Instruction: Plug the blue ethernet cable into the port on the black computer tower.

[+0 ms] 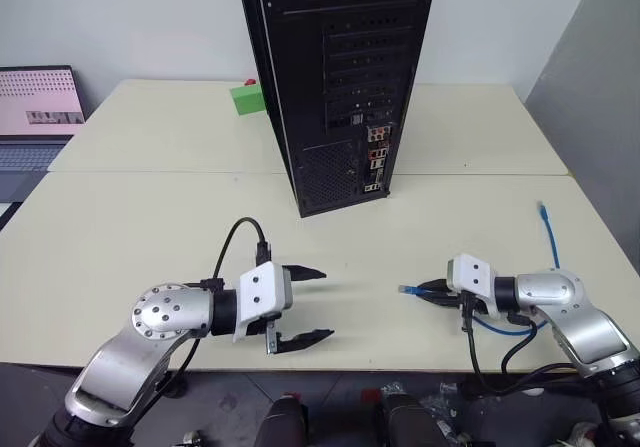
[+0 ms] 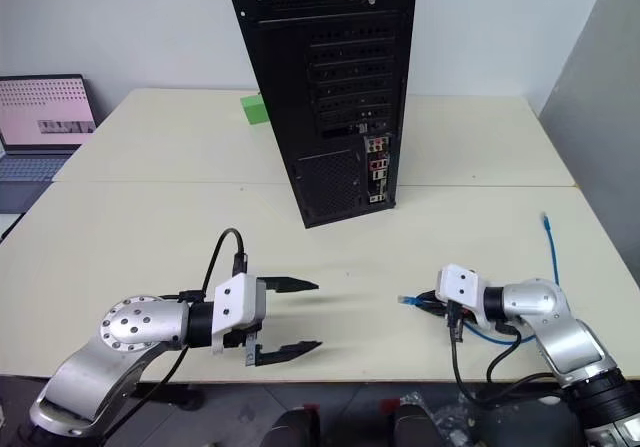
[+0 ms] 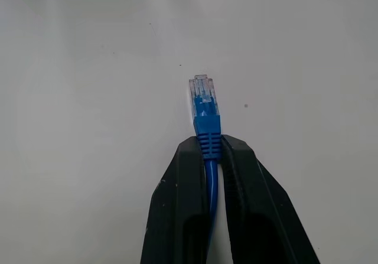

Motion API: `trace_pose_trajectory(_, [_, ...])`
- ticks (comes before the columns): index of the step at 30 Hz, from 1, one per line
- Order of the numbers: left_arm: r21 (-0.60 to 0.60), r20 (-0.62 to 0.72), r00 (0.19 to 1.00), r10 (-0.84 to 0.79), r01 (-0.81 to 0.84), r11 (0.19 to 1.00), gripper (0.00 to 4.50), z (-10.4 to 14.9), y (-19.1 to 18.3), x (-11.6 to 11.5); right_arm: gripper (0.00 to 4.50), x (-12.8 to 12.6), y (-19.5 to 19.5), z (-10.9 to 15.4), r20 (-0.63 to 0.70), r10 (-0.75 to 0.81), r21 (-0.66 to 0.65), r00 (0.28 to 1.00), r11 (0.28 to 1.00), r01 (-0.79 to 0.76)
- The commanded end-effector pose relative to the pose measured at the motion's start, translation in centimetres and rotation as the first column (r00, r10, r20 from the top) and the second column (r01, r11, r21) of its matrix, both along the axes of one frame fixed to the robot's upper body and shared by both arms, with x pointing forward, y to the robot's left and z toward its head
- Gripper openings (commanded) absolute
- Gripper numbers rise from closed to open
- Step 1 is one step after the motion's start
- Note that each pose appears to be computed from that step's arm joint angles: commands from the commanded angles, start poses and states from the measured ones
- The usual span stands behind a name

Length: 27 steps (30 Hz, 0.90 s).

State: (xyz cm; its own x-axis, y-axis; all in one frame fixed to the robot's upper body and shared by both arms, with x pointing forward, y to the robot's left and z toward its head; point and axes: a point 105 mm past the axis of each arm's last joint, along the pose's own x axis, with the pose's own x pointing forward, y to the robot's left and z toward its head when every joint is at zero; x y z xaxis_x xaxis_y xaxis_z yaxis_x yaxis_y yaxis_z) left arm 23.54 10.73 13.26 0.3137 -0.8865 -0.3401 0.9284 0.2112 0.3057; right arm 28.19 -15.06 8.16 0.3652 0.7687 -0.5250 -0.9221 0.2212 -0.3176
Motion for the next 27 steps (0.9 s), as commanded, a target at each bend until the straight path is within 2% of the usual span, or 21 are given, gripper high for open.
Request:
trace_pose_trajectory(1, [-0.007, 0.027, 1.0, 0.002, -0.002, 1.0, 4.5, 0.4, -0.2, 0.9, 0.11, -0.1, 2.7, 2.9, 0.066, 0.074, 0.041, 0.995, 0.996, -0.077])
trace_pose_trajectory(8, [0.024, 0.035, 0.999, -0.035, 0.034, 0.999, 4.5, -0.6, -0.9, 2.5, 0.1, -0.1, 6.4, 5.0, 0.078, 0.135, 0.076, 0.988, 0.987, -0.141])
trace_pose_trajectory(19, [0.02, 0.066, 0.996, -0.066, 0.065, 0.998, 4.5, -1.2, -2.1, 4.4, 0.09, -0.1, 9.2, 5.4, 0.066, 0.183, 0.096, 0.981, 0.977, -0.188])
trace_pose_trajectory(20, [0.019, 0.067, 0.995, -0.068, 0.067, 0.998, 4.2, -1.3, -2.2, 4.5, 0.09, -0.2, 9.4, 5.4, 0.066, 0.186, 0.098, 0.98, 0.976, -0.192])
trace_pose_trajectory(22, [0.015, 0.069, 0.995, -0.069, 0.068, 0.998, 4.01, -1.3, -2.3, 4.6, 0.09, -0.2, 9.5, 5.5, 0.067, 0.19, 0.1, 0.98, 0.976, -0.196])
trace_pose_trajectory(27, [0.008, 0.064, 0.995, -0.074, 0.074, 0.997, 3.04, -1.4, -2.4, 4.8, 0.09, -0.3, 9.9, 5.5, 0.069, 0.199, 0.102, 0.978, 0.973, -0.206])
